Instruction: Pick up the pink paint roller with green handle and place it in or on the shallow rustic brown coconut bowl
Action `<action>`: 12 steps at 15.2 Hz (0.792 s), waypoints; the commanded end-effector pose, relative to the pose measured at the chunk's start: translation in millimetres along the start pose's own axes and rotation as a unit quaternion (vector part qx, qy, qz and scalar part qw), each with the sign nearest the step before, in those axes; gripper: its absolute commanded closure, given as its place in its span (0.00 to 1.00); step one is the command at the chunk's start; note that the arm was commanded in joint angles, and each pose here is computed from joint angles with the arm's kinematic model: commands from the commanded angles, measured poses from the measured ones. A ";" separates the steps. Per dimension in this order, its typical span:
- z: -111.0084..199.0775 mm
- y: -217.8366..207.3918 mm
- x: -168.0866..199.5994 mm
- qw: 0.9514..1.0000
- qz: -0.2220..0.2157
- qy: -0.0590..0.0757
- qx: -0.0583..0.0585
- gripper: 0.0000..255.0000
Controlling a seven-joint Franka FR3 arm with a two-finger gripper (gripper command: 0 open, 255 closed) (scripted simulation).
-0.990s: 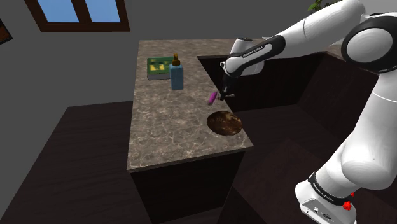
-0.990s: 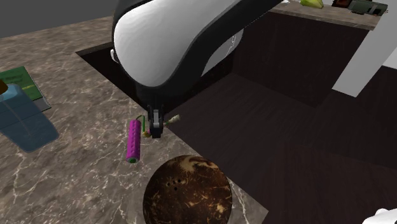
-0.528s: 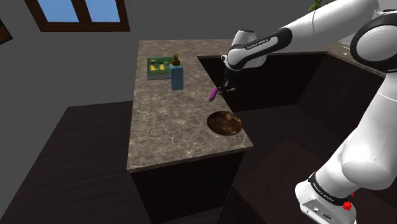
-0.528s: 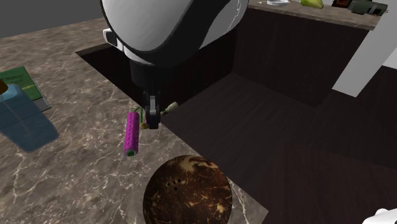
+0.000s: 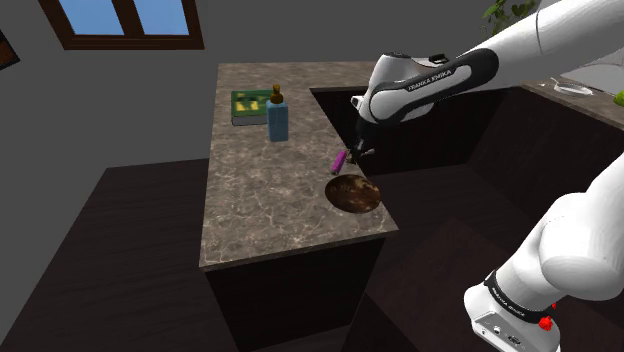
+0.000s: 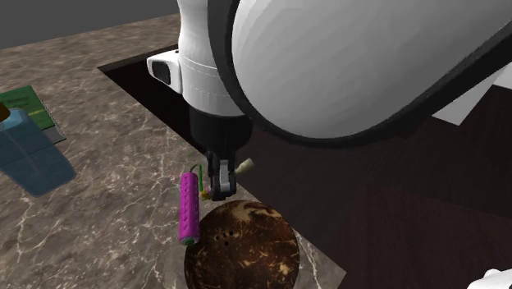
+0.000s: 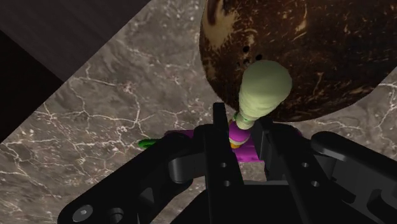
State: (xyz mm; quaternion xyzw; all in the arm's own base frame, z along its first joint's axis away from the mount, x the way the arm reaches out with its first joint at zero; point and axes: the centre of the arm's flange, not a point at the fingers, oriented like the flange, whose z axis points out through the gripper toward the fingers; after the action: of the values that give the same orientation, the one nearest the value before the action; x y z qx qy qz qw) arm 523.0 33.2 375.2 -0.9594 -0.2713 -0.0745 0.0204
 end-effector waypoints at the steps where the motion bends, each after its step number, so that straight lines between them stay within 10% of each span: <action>1: -2.6 -26.3 -10.7 1.000 0.000 0.000 0.000 1.00; 12: 29.6 -76.7 -35.5 1.000 0.000 0.000 0.000 1.00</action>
State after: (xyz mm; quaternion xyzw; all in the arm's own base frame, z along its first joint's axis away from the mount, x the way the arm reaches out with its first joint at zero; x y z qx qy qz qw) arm 458.2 81.9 344.6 -0.9595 -0.2709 -0.0742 0.0203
